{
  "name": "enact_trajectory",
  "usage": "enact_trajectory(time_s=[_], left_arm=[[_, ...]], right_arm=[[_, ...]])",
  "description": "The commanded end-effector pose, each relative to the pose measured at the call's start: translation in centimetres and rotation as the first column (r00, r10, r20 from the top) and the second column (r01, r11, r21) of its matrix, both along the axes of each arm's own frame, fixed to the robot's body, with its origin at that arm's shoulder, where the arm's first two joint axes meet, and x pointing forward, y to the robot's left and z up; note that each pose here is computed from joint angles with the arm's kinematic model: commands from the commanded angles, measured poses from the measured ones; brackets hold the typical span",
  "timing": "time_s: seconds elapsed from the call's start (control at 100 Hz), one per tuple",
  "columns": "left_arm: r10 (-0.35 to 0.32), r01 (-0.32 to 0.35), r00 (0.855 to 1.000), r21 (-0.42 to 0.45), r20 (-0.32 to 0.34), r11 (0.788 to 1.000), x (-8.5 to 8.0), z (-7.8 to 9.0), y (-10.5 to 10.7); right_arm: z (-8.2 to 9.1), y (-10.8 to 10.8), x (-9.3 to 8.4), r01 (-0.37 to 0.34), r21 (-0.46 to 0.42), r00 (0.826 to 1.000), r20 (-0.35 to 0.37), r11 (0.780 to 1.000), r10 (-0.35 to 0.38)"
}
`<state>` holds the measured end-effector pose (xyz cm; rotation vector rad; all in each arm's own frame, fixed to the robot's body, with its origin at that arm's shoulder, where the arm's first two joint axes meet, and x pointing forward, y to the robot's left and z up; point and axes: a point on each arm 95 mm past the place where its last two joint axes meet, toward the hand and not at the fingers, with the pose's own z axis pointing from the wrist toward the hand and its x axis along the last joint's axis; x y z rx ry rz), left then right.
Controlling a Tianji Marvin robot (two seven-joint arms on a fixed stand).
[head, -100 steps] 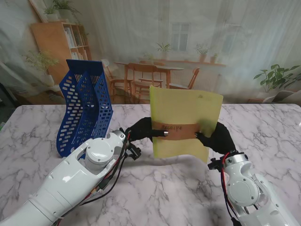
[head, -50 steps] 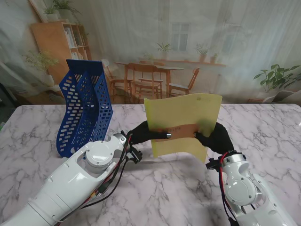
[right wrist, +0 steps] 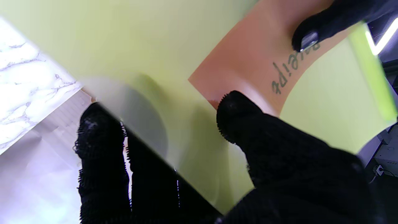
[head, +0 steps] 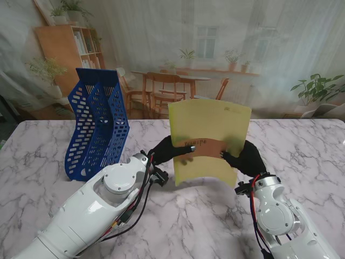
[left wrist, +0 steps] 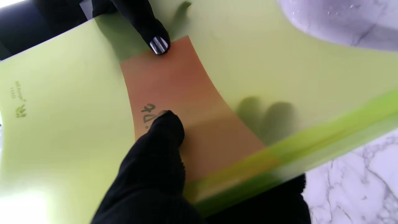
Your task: Open the sliding file folder, put the receipt in and insert it into the document holder
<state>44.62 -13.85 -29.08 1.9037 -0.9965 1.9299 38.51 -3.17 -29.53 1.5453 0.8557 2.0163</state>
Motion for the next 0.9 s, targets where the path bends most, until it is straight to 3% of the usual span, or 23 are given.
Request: enact_trajectory(time_s=[0.0, 0.29, 0.57, 0.76, 0.89], left_arm=[[-0.014, 0.014, 1.000, -0.003, 0.020, 1.000, -0.2, 0.4, -0.8], [0.025, -0.027, 0.996, 0.019, 0.083, 0.999, 0.1, 1.2, 0.8], [0.080, -0.079, 0.983, -0.008, 0.165, 0.997, 0.3, 2.7, 2.6], [0.113, -0.109, 0.963, -0.030, 0.246, 0.994, 0.3, 4.7, 4.1], [0.143, -0.138, 0.935, -0.037, 0.324, 0.990, 0.2, 6.7, 5.4]], right_arm=[[-0.1, 0.3, -0.3, -0.019, 0.010, 1.000, -0.013, 1.000, 0.019], [-0.1, -0.5, -0.9, -0.031, 0.043, 0.999, -0.037, 0.999, 0.033], [0.2, -1.3, -1.1, -0.013, 0.051, 1.000, 0.029, 0.999, 0.011], [0.2, -2.1, -1.4, 0.015, 0.081, 0.996, 0.088, 0.997, -0.022], [0.1, -2.5, -1.5, 0.030, 0.105, 0.994, 0.102, 0.994, -0.041]])
